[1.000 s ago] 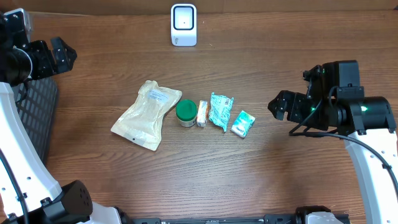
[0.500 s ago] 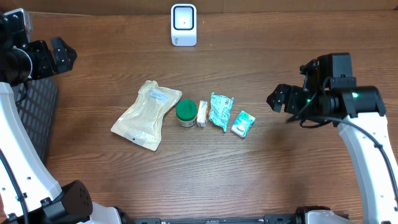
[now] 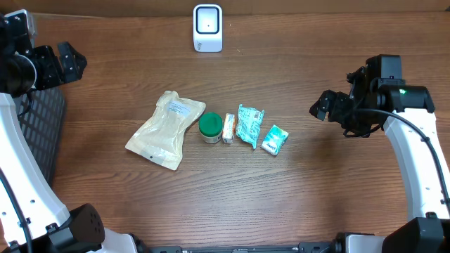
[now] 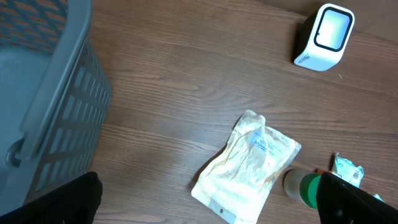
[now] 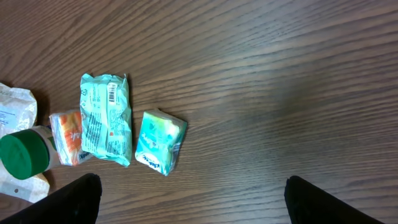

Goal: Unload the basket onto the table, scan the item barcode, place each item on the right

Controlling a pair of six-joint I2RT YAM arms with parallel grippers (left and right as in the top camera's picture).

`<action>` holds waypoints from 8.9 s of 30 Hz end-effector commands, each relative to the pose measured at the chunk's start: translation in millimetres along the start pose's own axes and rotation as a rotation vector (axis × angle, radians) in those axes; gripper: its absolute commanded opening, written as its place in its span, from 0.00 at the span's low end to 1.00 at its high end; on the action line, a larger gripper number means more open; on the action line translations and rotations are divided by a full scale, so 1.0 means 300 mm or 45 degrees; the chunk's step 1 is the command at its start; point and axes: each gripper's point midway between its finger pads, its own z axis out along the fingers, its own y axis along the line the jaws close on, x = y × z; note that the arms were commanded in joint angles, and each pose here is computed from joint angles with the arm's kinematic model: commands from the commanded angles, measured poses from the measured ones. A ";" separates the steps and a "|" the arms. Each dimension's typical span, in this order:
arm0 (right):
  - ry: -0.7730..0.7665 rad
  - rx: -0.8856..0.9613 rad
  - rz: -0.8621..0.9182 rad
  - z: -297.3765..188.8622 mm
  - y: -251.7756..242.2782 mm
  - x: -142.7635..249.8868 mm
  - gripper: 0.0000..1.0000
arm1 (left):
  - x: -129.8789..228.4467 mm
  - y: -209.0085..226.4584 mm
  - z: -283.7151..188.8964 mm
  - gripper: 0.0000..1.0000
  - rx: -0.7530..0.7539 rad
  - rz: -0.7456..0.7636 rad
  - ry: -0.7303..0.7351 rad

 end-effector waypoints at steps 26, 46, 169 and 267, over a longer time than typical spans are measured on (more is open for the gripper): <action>-0.058 -0.025 -0.018 -0.018 0.022 -0.042 0.92 | -0.001 -0.005 0.004 1.00 -0.002 0.022 0.003; -0.077 -0.032 -0.023 -0.018 0.026 -0.055 0.92 | -0.001 -0.005 0.004 1.00 -0.002 0.022 0.003; 0.385 -0.062 0.113 0.377 0.085 0.146 0.48 | -0.001 -0.005 0.004 1.00 -0.002 0.022 0.003; 0.205 0.064 0.087 0.259 -0.065 -0.074 0.48 | -0.001 -0.005 0.004 1.00 -0.002 0.022 0.003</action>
